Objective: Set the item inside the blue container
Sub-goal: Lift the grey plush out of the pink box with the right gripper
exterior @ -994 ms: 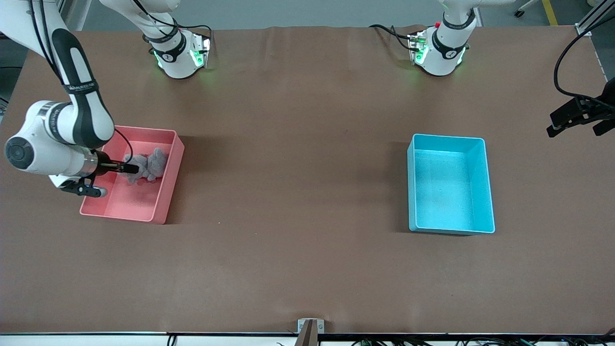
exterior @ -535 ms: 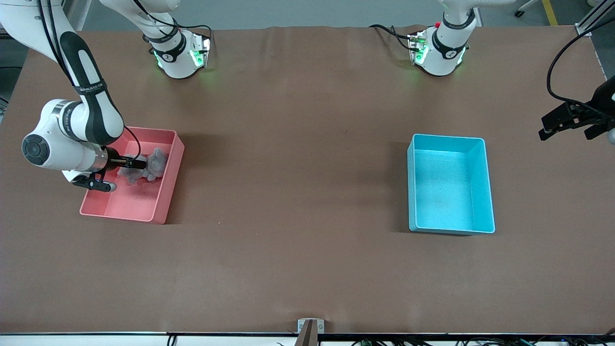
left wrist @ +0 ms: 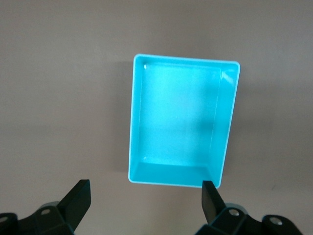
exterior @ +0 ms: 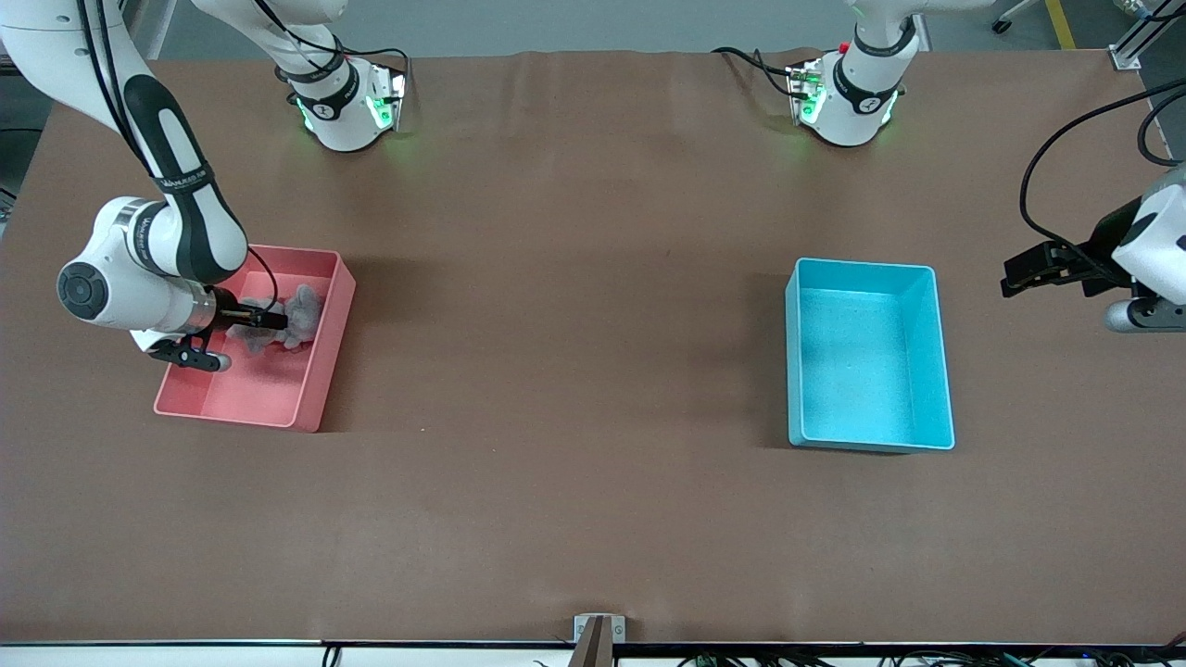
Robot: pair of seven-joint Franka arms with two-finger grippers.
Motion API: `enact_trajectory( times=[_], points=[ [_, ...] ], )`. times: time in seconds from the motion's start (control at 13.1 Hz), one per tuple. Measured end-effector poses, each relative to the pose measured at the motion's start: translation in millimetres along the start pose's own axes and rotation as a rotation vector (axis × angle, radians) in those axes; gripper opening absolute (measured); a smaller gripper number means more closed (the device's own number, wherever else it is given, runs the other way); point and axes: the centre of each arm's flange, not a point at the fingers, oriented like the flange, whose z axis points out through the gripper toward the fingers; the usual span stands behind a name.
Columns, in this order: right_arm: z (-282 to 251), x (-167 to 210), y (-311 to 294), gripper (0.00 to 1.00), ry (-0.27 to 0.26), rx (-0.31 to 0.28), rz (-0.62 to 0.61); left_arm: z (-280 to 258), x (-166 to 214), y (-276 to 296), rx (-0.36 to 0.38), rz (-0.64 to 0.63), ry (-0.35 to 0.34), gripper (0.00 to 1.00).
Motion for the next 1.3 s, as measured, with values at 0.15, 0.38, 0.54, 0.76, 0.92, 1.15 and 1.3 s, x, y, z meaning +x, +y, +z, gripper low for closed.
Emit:
enact_trajectory(
  times=[0.15,0.38,0.54,0.76,0.92,1.15,1.3],
  points=[
    [4,1,1,1.0,-0.002,0.0,0.003,2,-3,3,0.0,0.006,-0.024,1.0],
    [11,1,5,1.0,-0.016,0.001,0.011,3,-3,3,0.001,0.005,-0.033,1.0],
    [14,1,8,0.95,-0.024,0.001,0.016,7,-3,3,0.001,0.005,-0.047,1.0],
    [13,-1,6,0.57,-0.065,0.001,0.013,13,-3,2,0.001,0.003,-0.076,1.0],
    [1,4,5,0.37,-0.079,0.003,0.013,16,-4,2,0.002,0.003,-0.089,1.0],
    [-20,14,3,0.26,-0.076,0.006,0.011,16,-5,2,0.002,0.005,-0.095,1.0],
    [-54,24,0,0.26,-0.089,0.008,0.003,16,-5,5,0.002,0.009,-0.097,1.0]
  ],
)
